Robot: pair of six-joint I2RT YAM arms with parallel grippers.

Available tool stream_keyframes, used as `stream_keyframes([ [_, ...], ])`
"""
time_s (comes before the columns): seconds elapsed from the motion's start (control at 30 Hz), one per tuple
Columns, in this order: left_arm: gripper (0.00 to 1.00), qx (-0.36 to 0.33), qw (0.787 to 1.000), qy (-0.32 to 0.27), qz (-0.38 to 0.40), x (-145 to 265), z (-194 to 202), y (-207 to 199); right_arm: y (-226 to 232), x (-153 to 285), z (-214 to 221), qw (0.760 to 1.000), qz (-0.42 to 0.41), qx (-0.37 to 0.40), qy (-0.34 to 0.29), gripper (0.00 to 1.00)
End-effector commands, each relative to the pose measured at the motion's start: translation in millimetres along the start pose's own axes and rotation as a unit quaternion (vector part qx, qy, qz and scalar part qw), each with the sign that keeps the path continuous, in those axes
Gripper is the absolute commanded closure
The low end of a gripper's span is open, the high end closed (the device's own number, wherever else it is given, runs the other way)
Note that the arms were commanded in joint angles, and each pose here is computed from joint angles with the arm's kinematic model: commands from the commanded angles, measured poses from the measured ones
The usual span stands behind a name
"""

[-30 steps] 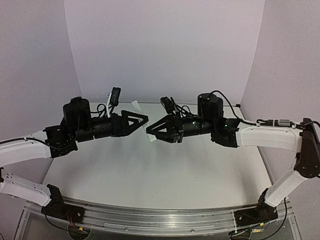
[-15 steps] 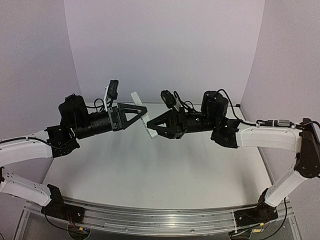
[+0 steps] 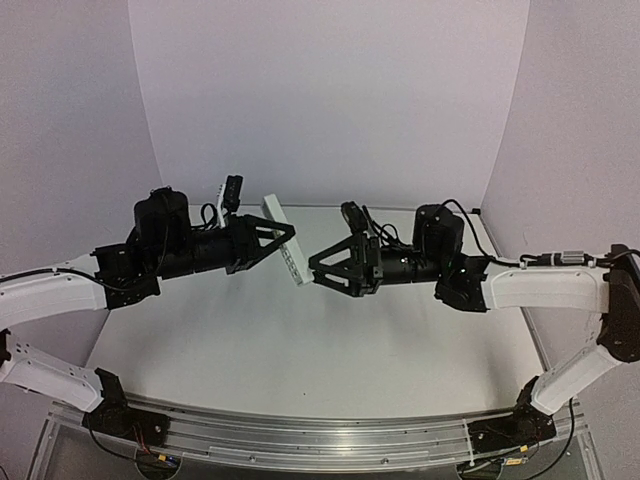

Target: Load the batteries into the remote control

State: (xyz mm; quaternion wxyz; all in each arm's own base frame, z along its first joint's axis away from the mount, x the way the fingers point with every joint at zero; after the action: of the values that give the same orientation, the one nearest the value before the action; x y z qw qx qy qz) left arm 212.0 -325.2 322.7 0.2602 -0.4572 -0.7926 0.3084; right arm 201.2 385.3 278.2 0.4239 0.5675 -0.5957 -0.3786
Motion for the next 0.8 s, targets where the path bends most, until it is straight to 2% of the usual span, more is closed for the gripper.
stream_keyframes([
  [0.0,1.00,0.033,0.969,0.067,-0.236,5.6,27.3,78.0,-66.5,73.6,-11.5,0.947,0.298,0.021,-0.115,0.13],
  [0.1,1.00,0.061,0.930,0.143,-0.332,8.9,65.7,119.4,-95.1,150.2,-4.4,0.854,0.492,0.023,-0.168,0.11],
  [0.17,1.00,0.070,0.904,0.195,-0.373,3.8,92.2,143.4,-98.9,182.3,-2.4,0.809,0.554,0.026,-0.196,0.10],
  [0.33,0.94,0.082,0.858,0.293,-0.413,-14.4,140.8,179.2,-105.9,214.4,8.7,0.764,0.610,0.025,-0.207,0.09],
  [0.4,0.93,0.083,0.846,0.303,-0.431,-15.8,149.0,190.3,-108.9,218.8,12.4,0.758,0.620,0.024,-0.204,0.08],
  [0.5,0.86,0.081,0.840,0.317,-0.433,-19.5,158.7,198.5,-112.4,223.7,15.7,0.748,0.632,0.025,-0.198,0.07],
  [0.57,0.76,0.082,0.835,0.324,-0.436,-20.4,163.8,203.1,-112.4,224.9,15.6,0.745,0.637,0.026,-0.196,0.07],
  [0.6,0.66,0.084,0.834,0.325,-0.438,-20.4,164.9,204.1,-112.1,225.3,15.6,0.744,0.638,0.027,-0.195,0.06],
  [0.67,0.51,0.085,0.833,0.327,-0.438,-20.6,165.3,203.6,-110.7,226.0,14.9,0.743,0.639,0.028,-0.196,0.06],
  [0.77,0.12,0.070,0.835,0.302,-0.455,-15.6,144.9,196.4,-108.5,229.2,14.0,0.740,0.641,0.033,-0.201,0.06],
])
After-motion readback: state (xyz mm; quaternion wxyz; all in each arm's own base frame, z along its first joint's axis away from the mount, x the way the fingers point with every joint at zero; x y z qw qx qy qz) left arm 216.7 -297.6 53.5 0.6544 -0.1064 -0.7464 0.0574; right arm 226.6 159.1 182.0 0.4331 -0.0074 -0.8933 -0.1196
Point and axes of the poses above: each gripper's point midway between its finger pads, its own x axis back along the fingers, its own y axis along the line the jaws close on, z = x × y, the point moved 2 cm from there along x, back along the fingers, and after that the axes turned 8 degrees about -x, right-handed, at the moved point
